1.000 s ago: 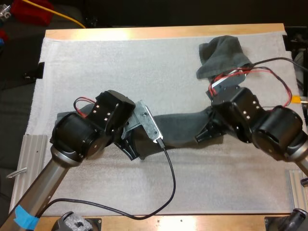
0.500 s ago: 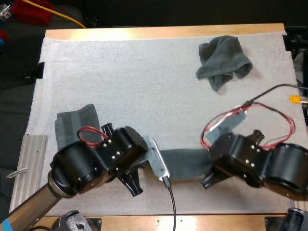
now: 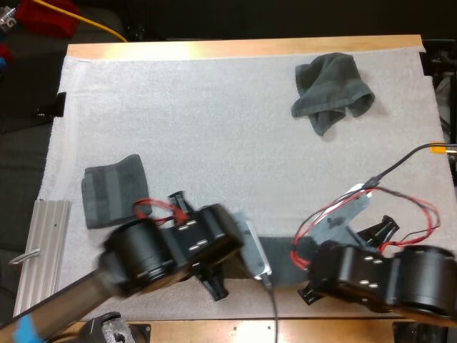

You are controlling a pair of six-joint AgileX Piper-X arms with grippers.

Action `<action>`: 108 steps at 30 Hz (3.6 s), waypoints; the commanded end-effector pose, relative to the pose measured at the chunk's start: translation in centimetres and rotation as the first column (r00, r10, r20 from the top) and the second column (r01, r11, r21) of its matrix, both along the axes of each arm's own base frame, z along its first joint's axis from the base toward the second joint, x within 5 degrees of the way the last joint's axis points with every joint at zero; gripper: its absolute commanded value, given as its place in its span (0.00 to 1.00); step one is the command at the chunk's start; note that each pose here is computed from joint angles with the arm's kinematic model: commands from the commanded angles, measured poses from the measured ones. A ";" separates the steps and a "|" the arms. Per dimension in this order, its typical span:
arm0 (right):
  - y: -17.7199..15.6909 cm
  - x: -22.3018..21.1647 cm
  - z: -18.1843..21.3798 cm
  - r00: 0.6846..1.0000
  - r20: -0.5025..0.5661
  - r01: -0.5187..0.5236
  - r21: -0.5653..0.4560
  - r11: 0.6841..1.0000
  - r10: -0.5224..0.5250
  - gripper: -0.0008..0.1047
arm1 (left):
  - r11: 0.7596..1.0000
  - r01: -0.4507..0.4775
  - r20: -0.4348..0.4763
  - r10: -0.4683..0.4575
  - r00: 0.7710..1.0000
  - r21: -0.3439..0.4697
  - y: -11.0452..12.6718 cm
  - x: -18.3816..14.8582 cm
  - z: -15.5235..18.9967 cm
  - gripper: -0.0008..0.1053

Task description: Pick towel from pile, fold and stack

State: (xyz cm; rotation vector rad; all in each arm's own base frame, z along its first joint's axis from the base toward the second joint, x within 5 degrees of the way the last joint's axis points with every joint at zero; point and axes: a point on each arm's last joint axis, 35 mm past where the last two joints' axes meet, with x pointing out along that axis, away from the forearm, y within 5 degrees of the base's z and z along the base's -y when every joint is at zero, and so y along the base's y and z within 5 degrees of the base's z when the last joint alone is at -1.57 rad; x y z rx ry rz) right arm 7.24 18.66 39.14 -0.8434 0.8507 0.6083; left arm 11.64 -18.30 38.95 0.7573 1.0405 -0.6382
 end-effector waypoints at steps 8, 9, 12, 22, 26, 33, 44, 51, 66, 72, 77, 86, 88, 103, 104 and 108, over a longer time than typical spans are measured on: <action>-0.6 3.0 -3.8 0.996 0.008 0.094 -0.084 0.992 -0.094 0.02 | 0.997 -0.075 -0.035 0.076 0.997 0.025 -0.4 3.3 -1.5 0.01; -0.6 3.9 -4.1 0.995 -0.001 0.104 -0.061 0.993 -0.105 0.02 | 0.997 -0.076 -0.045 0.076 0.996 0.007 -0.2 3.8 -1.5 0.01; -0.7 5.4 -4.2 0.993 -0.022 0.116 -0.016 0.993 -0.117 0.02 | 0.996 -0.081 -0.048 0.079 0.996 -0.044 -0.1 4.6 -1.4 0.01; -1.4 10.7 -4.6 0.981 -0.110 0.175 0.173 0.969 -0.157 0.02 | 0.975 -0.118 -0.035 0.114 0.993 -0.189 1.7 8.4 -1.1 0.01; -1.3 12.5 -5.6 0.977 -0.121 0.193 0.170 0.966 -0.174 0.02 | 0.965 -0.129 -0.060 0.118 0.991 -0.230 2.4 9.5 -2.0 0.01; -0.9 15.5 -6.9 0.970 -0.132 0.232 0.231 0.945 -0.206 0.02 | 0.944 -0.172 -0.088 0.153 0.984 -0.282 4.0 11.3 -4.5 0.01; -0.2 20.1 -10.6 0.953 -0.131 0.299 0.238 0.924 -0.274 0.02 | 0.926 -0.221 -0.134 0.188 0.973 -0.305 5.2 16.6 -8.5 0.01; -0.2 22.4 -12.8 0.939 -0.115 0.343 0.231 0.910 -0.325 0.02 | 0.919 -0.243 -0.115 0.217 0.969 -0.309 5.4 19.2 -10.5 0.01; -1.2 26.2 -16.1 0.903 -0.075 0.429 0.248 0.869 -0.424 0.02 | 0.936 -0.248 -0.039 0.247 0.968 -0.250 5.1 22.6 -14.3 0.01; -1.1 27.1 -16.9 0.898 -0.052 0.434 0.266 0.861 -0.436 0.02 | 0.940 -0.279 0.009 0.286 0.958 -0.195 5.0 23.6 -15.6 0.01; -1.0 27.5 -17.1 0.894 -0.029 0.438 0.271 0.857 -0.447 0.02 | 0.939 -0.278 0.030 0.290 0.957 -0.203 4.9 24.0 -15.7 0.08; -1.1 27.6 -17.0 0.876 -0.002 0.465 0.273 0.842 -0.482 0.16 | 0.928 -0.355 0.144 0.368 0.918 -0.112 5.4 24.4 -15.5 0.61; -1.1 27.6 -17.0 0.875 -0.003 0.467 0.274 0.841 -0.485 0.29 | 0.917 -0.380 0.135 0.394 0.909 -0.120 5.4 24.3 -15.5 0.66; -2.2 25.5 -14.9 0.874 -0.052 0.482 0.210 0.851 -0.483 0.75 | 0.866 -0.454 0.089 0.480 0.873 -0.208 6.7 20.6 -10.1 0.63; -2.3 25.1 -14.6 0.875 -0.059 0.481 0.202 0.853 -0.480 0.75 | 0.860 -0.459 0.079 0.485 0.871 -0.225 6.8 20.1 -9.5 0.63; -3.0 23.5 -12.6 0.881 -0.094 0.473 0.197 0.859 -0.464 0.75 | 0.834 -0.474 0.036 0.503 0.863 -0.281 7.4 18.0 -7.3 0.63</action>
